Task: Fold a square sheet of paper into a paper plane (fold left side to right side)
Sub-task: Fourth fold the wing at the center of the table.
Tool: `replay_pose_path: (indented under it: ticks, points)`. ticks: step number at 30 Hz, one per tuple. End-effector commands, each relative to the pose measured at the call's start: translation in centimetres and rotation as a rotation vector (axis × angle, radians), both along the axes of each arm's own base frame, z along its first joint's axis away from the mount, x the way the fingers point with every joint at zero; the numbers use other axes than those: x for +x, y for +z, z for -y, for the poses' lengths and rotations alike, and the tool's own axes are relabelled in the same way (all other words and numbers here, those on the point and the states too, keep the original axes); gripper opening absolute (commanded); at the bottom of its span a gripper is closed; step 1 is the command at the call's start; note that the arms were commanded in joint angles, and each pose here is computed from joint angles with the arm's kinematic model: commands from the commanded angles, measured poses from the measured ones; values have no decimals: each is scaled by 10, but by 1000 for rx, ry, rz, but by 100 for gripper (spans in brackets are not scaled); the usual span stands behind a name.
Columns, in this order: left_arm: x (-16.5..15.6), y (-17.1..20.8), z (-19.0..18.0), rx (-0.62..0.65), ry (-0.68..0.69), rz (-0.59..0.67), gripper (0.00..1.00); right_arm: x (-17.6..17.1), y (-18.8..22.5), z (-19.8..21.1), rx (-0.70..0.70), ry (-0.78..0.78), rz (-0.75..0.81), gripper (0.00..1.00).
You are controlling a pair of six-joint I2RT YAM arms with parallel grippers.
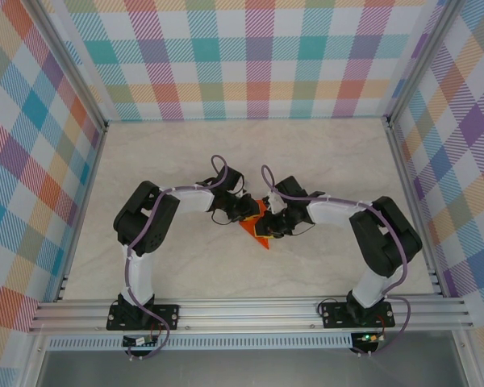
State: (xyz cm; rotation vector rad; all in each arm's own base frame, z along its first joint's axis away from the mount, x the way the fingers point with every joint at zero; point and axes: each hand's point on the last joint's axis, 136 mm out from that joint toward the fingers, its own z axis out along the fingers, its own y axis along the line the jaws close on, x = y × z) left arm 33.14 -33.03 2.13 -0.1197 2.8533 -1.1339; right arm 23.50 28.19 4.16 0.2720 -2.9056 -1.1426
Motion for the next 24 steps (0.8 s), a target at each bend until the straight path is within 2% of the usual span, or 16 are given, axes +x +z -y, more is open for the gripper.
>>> replay_pose_path:
  ticks: [1,24]
  points:
    - [-31,-37,-21,142,-3,-117,18,-9,-16,7,-46,12,-31,21]
    - [-31,-37,-23,149,-2,-116,17,-22,-35,17,-148,35,-54,19]
